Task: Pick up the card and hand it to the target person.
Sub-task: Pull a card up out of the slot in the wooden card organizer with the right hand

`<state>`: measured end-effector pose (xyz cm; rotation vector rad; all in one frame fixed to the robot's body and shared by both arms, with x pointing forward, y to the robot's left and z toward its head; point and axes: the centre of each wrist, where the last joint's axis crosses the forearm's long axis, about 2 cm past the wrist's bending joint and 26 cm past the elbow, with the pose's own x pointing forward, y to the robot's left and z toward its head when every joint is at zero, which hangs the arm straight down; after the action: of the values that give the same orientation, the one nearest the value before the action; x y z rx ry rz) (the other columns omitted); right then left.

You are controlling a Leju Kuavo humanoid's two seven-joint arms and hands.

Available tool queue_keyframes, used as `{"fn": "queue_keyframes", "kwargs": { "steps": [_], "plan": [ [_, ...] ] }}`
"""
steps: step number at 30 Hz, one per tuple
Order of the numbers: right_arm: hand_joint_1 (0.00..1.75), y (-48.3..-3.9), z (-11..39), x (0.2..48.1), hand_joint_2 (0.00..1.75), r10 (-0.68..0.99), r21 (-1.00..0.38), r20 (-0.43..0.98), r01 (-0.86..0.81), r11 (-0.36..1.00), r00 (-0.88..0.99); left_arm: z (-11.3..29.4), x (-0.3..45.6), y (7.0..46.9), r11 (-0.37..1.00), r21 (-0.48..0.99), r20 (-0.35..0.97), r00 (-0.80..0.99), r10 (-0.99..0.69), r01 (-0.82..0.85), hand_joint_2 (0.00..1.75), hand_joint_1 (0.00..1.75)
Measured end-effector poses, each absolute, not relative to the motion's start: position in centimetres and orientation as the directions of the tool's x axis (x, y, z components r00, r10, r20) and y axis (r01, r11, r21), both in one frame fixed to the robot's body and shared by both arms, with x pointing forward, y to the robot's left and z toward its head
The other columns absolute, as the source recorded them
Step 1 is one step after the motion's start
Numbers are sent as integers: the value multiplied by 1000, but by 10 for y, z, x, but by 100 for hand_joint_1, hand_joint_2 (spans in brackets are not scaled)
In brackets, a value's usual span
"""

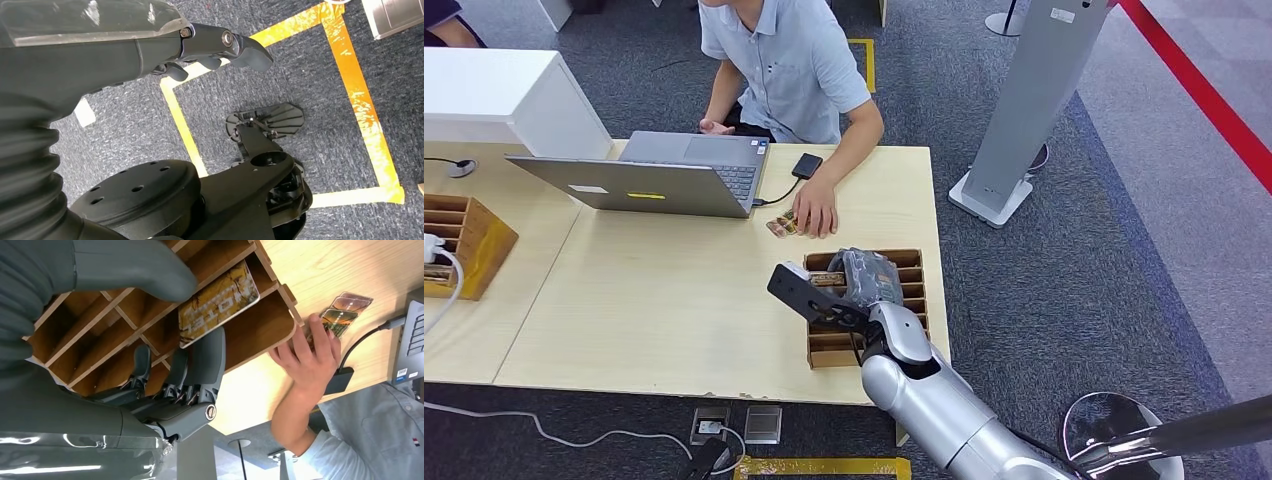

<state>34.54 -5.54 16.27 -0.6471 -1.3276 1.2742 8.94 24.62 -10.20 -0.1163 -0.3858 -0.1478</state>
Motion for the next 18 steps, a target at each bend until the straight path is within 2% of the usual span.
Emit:
{"fn": "queue_keyframes", "kwargs": {
  "steps": [2, 11, 18],
  "plan": [
    [110, -56, 163, 346, 175, 916, -917, 336, -298, 265, -218, -102, 89, 246, 983, -84, 382, 916, -121, 165, 175, 0],
    [170, -55, 164, 346, 175, 916, -917, 337, -297, 266, -219, -102, 88, 247, 983, -83, 380, 917, -122, 165, 175, 0],
    [175, -55, 164, 347, 175, 914, -917, 339, -298, 267, -223, -102, 88, 248, 982, -70, 384, 913, -136, 176, 175, 0]
  ]
}}
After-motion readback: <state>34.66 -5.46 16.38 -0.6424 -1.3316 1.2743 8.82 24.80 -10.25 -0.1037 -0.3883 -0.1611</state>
